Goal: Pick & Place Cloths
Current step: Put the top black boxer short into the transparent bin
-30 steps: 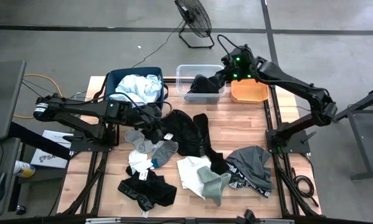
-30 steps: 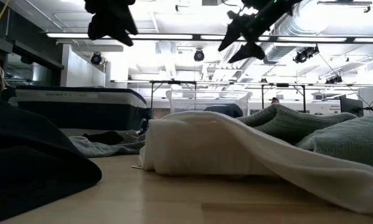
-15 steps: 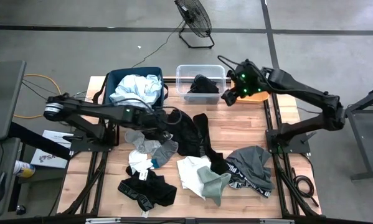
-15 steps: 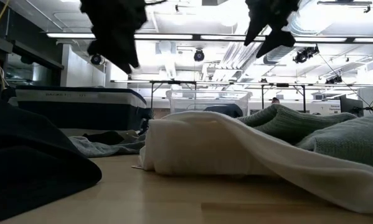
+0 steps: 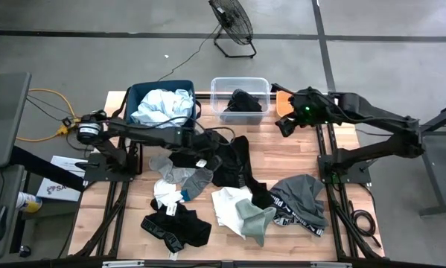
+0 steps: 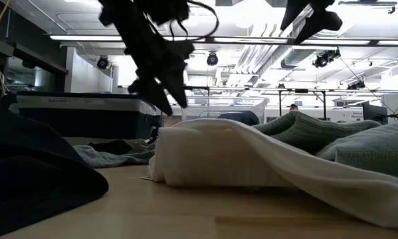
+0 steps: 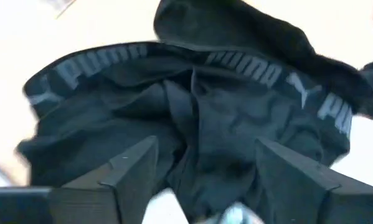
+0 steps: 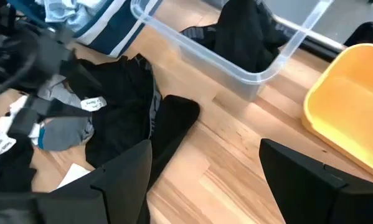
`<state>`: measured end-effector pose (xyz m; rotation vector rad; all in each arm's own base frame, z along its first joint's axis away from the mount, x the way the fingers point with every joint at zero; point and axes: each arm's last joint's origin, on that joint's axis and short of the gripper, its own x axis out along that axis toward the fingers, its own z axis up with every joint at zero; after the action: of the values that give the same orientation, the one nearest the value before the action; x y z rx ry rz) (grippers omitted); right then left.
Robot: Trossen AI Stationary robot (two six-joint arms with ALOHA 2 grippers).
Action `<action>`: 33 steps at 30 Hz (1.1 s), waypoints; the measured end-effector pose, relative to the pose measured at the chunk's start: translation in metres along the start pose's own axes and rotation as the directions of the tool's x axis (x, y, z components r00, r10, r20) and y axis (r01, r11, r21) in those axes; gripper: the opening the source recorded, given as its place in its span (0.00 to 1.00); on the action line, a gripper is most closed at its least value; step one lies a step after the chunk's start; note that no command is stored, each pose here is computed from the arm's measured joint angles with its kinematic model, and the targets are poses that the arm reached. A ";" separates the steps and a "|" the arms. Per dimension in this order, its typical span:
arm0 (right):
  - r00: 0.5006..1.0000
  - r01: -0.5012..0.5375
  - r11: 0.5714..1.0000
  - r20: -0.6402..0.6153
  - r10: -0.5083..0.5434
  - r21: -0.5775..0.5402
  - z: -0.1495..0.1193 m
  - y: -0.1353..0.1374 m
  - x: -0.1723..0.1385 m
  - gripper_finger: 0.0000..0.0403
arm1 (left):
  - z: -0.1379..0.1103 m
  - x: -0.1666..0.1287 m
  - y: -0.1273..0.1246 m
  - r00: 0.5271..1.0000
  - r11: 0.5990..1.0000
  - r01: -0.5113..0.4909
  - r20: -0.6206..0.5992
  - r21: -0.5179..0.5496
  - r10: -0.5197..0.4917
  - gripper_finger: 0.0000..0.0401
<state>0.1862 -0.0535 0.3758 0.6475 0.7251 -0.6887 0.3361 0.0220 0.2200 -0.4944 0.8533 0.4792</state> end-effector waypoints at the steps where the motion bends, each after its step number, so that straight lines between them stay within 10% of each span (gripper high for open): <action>1: 1.000 0.006 1.000 0.008 -0.006 0.001 -0.001 0.000 -0.002 0.72 | 0.001 0.005 0.002 1.000 1.000 -0.001 -0.011 -0.007 0.001 0.70; 14: 0.998 -0.037 0.998 0.055 0.040 -0.051 -0.008 -0.004 -0.022 0.72 | 0.009 0.036 0.009 0.997 0.996 0.082 -0.011 -0.035 -0.082 0.76; 33: 0.997 -0.037 0.985 0.053 0.047 -0.169 -0.008 -0.004 -0.024 0.72 | -0.002 0.065 0.012 0.991 0.982 0.073 -0.098 -0.176 -0.092 0.61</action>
<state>0.1669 -0.0422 0.3876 0.4854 0.7062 -0.5978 0.3645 0.0431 0.1646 -0.7164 0.8932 0.4553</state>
